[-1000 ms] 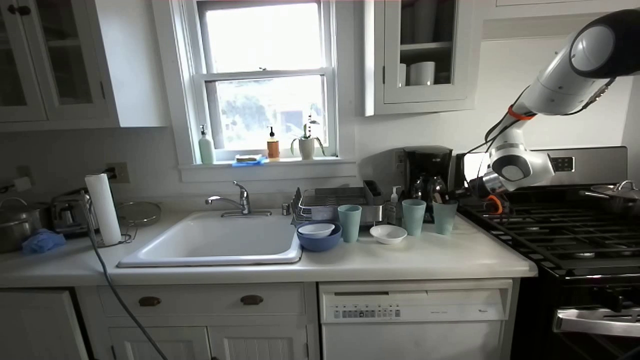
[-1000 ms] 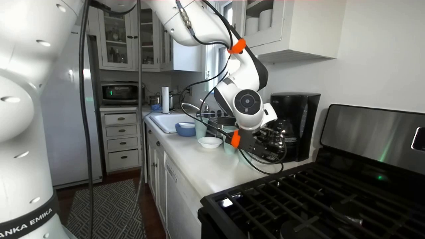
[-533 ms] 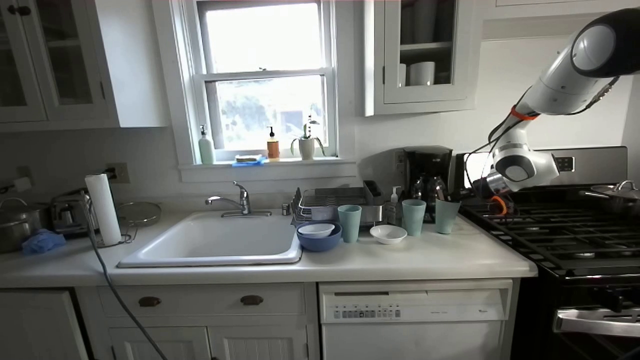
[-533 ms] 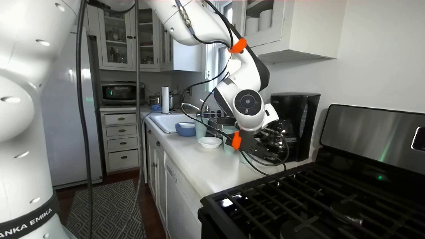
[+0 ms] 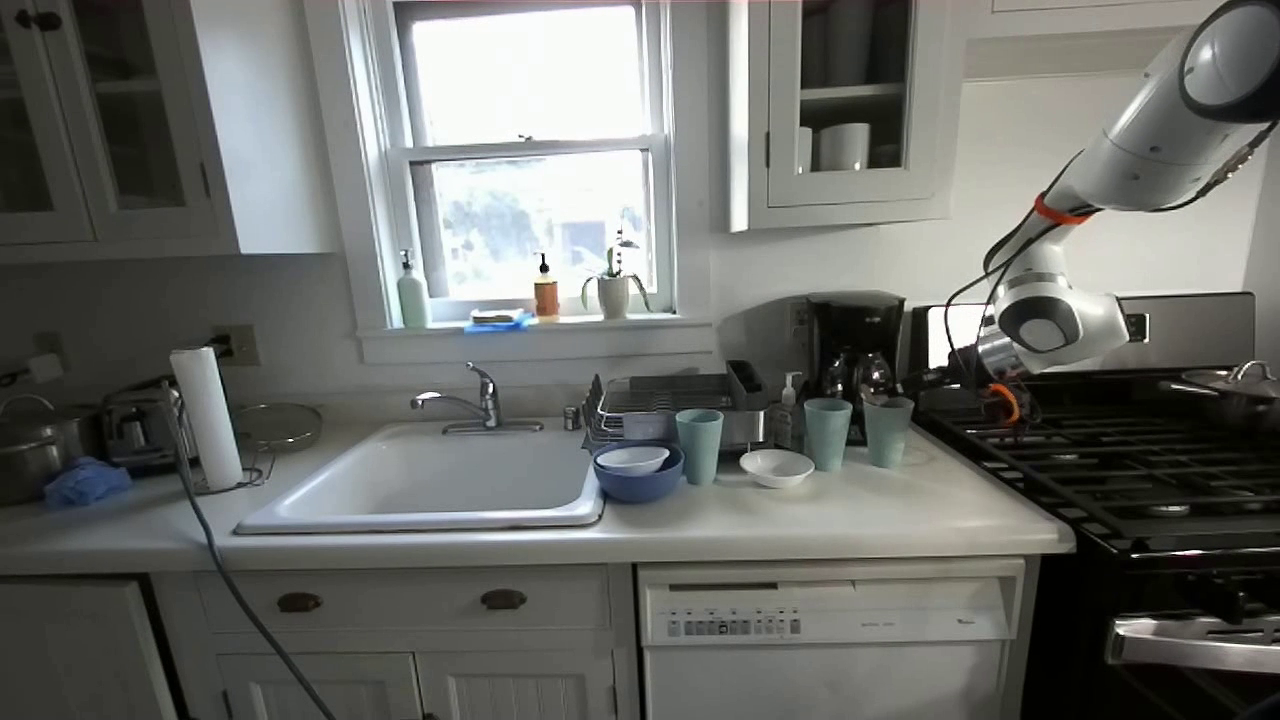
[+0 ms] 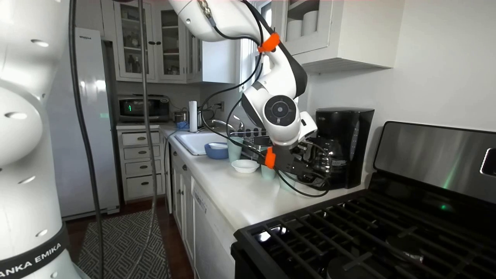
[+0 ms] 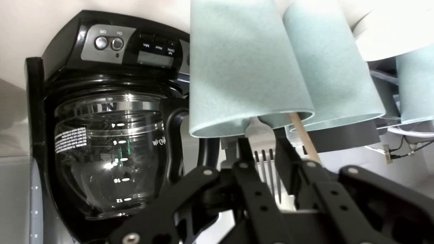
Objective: Put the black measuring spoon in the cup on the right
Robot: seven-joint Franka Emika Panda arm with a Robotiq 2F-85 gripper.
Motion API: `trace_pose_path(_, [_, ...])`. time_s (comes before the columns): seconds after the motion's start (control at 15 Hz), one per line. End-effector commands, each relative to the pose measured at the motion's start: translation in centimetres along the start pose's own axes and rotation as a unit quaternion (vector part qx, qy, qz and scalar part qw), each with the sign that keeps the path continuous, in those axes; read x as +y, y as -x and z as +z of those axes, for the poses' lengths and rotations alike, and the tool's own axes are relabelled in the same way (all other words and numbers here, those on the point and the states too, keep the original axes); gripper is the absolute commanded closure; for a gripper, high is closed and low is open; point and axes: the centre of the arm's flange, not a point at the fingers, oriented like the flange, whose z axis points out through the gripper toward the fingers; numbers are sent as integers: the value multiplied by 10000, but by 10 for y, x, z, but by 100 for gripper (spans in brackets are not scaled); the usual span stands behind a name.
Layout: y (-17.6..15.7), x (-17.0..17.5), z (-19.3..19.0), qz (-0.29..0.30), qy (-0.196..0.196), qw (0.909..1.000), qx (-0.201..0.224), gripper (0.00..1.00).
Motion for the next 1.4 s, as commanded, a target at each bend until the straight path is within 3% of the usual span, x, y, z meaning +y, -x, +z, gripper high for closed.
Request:
trace_pose_path(0.0, [-5, -21, -23, -221, 33, 9998, -1, 76])
trace_pose_path(0.13, [-7, -26, -36, -243, 135, 9996, -22, 75])
trace_pose_path(0.2, [-7, -30, -45, -286, 186, 9994, -105, 50])
trace_pose_path(0.33, [-8, -43, -73, -481, 467, 9970, -398, 48])
trace_pose_path(0.6, [-19, -69, -127, -885, 1275, 9835, -926, 20])
trace_pose_path(0.8, [-35, -96, -163, -913, 1506, 9777, -1145, 2])
trace_pose_path(1.07, [-49, -135, -194, -611, 1669, 9777, -1122, 0])
trace_pose_path(1.33, [-61, -165, -226, -159, 1630, 9857, -406, 0])
